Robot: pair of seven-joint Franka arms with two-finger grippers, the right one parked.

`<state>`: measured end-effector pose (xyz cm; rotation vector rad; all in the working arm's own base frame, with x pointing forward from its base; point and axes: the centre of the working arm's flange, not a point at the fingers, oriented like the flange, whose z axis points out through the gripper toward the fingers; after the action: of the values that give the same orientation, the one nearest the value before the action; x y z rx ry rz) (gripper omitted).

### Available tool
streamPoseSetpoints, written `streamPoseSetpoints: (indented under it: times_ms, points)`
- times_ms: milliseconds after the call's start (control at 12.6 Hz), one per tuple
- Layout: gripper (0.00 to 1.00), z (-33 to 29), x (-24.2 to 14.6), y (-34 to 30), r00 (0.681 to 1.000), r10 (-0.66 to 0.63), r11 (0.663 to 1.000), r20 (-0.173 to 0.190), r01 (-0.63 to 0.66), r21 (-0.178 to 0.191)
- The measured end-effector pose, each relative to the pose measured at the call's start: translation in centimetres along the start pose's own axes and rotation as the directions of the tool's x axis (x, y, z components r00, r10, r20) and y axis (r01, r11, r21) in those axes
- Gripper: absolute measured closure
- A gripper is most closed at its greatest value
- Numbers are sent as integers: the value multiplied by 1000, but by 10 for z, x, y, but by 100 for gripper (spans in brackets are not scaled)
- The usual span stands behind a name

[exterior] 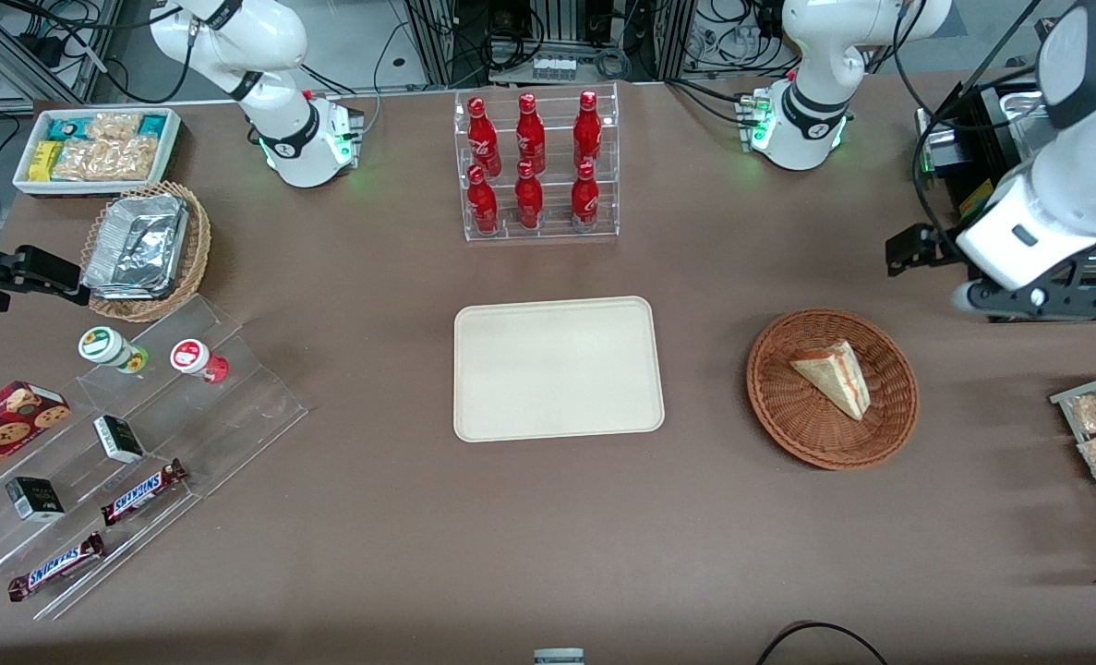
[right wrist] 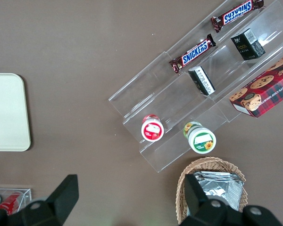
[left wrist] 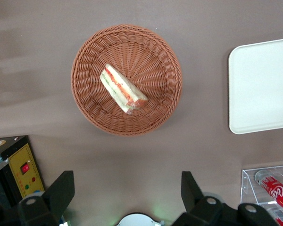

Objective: Place sandwich from basket to tray
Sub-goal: 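Move the left gripper over the wrapped sandwich in the wicker basket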

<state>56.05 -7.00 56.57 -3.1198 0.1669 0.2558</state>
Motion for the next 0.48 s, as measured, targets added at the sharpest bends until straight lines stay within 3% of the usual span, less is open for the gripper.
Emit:
streamPoseSetpoints:
  times_ms: [159,476]
  points:
    - [0,25,14,-1,1000,0,1000,7,0,1]
    - [0,81,31,-7,1000,-10,1000,-11,10,0]
